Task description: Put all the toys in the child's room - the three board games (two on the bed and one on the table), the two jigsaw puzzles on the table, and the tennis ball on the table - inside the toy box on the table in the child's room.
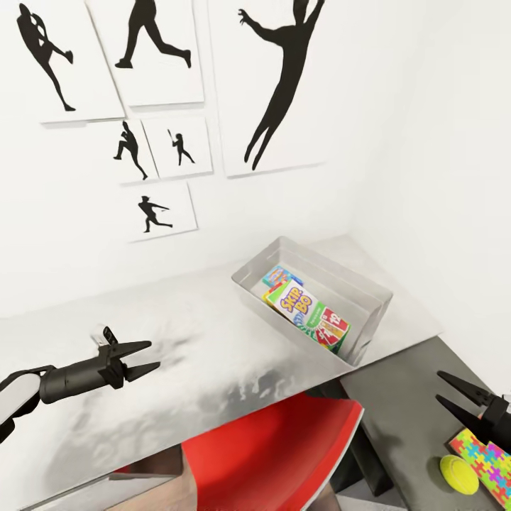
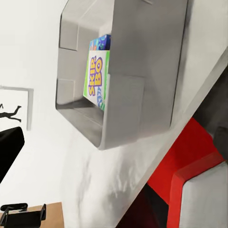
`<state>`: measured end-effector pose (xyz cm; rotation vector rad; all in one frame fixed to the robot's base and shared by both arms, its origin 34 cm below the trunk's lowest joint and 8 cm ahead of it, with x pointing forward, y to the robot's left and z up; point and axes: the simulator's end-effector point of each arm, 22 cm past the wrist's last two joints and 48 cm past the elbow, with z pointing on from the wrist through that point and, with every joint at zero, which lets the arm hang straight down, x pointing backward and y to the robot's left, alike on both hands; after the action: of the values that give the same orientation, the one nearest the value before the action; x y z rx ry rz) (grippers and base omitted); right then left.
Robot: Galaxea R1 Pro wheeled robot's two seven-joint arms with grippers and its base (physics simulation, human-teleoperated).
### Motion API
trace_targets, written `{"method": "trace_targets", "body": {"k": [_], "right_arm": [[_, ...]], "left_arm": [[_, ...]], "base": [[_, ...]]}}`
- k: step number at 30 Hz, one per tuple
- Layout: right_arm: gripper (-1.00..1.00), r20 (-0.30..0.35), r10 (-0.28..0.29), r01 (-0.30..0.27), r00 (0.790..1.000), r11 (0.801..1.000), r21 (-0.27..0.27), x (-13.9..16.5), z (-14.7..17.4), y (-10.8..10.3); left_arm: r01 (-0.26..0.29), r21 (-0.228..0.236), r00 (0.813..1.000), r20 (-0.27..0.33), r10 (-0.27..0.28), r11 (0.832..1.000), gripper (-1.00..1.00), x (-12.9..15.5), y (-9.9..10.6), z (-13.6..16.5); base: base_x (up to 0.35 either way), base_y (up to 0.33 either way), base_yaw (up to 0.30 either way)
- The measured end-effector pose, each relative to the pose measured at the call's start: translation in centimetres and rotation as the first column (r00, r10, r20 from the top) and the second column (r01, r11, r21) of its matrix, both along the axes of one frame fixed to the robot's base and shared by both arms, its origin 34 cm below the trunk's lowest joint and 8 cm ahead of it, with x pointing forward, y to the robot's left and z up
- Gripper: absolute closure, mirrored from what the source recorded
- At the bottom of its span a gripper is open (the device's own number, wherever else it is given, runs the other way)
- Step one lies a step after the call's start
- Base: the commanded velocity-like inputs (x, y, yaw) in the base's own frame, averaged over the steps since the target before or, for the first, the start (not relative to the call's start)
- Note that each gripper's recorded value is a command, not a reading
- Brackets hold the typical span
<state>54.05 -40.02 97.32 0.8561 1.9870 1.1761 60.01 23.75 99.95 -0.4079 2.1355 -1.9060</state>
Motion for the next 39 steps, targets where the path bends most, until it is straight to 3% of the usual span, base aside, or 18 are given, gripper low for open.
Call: {"method": "trace_targets", "body": {"k": [14, 39], "right_arm": [[-1.00, 0.023, 0.001, -0.001, 1.000, 1.000, 0.004, 0.0, 0.9, 0.2], [-1.00, 0.065, -0.024, 0.025, 0.998, 0.999, -0.020, 0.6, 1.9, -0.4]], "left_arm": [[0.003, 0.004, 1.000, 0.025, -0.003, 1.000, -1.00, -0.1, 0.2, 1.2], [0.004, 0.006, 0.999, 0.050, -0.005, 1.000, -1.00, -0.1, 0.1, 2.3]], "base": [[-0.005, 0.100, 0.000], [-0.047, 0.001, 0.000]]}}
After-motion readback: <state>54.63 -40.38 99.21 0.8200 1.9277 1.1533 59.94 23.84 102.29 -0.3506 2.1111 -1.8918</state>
